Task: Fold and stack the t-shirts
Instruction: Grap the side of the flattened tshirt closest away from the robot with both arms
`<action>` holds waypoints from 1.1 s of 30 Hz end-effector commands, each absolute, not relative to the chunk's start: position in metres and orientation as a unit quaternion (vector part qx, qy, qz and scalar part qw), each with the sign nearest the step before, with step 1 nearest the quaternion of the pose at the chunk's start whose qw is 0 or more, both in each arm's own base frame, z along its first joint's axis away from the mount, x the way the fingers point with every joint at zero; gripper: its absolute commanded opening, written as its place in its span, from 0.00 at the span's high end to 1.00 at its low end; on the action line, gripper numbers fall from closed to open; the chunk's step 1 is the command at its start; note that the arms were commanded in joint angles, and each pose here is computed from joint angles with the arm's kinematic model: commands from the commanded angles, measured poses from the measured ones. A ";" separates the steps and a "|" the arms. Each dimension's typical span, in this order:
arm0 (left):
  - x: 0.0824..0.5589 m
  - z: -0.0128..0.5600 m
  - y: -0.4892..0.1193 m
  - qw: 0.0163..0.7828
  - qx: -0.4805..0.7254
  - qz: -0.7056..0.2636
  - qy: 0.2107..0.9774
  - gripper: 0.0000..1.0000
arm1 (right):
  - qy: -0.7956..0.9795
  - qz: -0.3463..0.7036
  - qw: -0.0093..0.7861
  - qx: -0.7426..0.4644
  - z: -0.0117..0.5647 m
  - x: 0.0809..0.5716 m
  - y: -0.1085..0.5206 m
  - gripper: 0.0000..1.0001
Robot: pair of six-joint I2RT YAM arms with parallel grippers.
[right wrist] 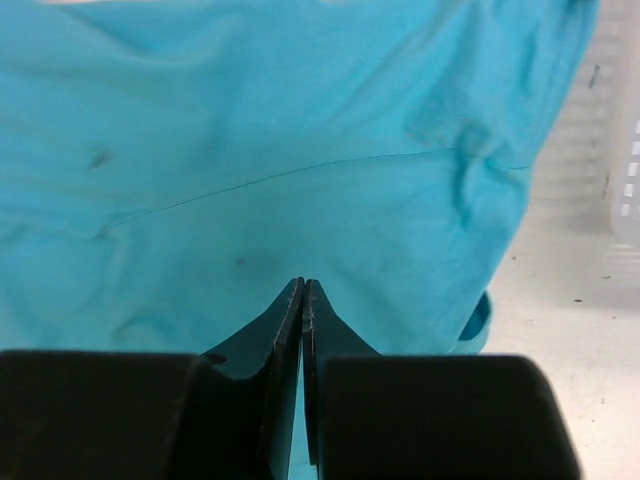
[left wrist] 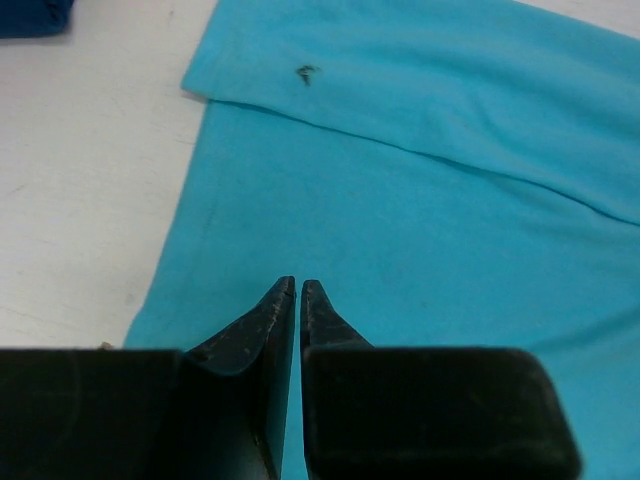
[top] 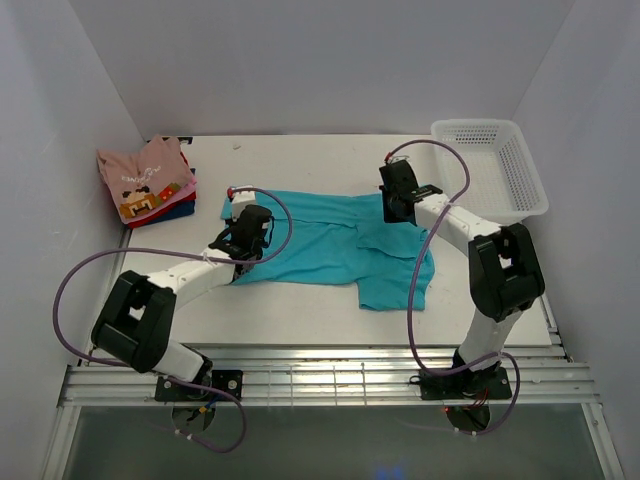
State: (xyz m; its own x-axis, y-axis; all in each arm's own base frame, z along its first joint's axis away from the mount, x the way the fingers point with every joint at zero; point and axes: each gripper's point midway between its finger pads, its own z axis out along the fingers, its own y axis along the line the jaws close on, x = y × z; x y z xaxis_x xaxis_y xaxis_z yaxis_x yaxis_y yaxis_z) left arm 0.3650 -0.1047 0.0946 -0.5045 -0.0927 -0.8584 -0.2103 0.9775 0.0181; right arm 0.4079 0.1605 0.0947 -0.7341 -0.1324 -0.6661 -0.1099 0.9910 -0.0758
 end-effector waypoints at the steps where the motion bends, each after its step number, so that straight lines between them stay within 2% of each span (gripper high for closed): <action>1: 0.382 0.104 -0.086 0.499 -0.117 0.067 0.856 0.82 | 0.935 -0.035 0.351 -0.050 0.086 0.427 0.142 0.92; 7: 0.393 0.083 -0.053 0.480 -0.153 0.083 0.860 0.86 | 0.937 -0.058 0.344 -0.033 0.075 0.456 0.113 0.92; 18: 0.407 0.048 -0.044 0.447 -0.158 0.089 0.876 0.90 | 0.937 -0.085 0.339 -0.012 0.067 0.481 0.077 0.92; 28: 0.411 0.025 -0.032 0.403 -0.174 0.093 0.893 0.91 | 0.952 -0.110 0.284 -0.001 0.021 0.486 0.054 0.92; 33: 0.419 0.015 -0.030 0.381 -0.181 0.079 0.903 0.92 | 0.957 -0.115 0.267 0.006 0.006 0.505 0.048 0.92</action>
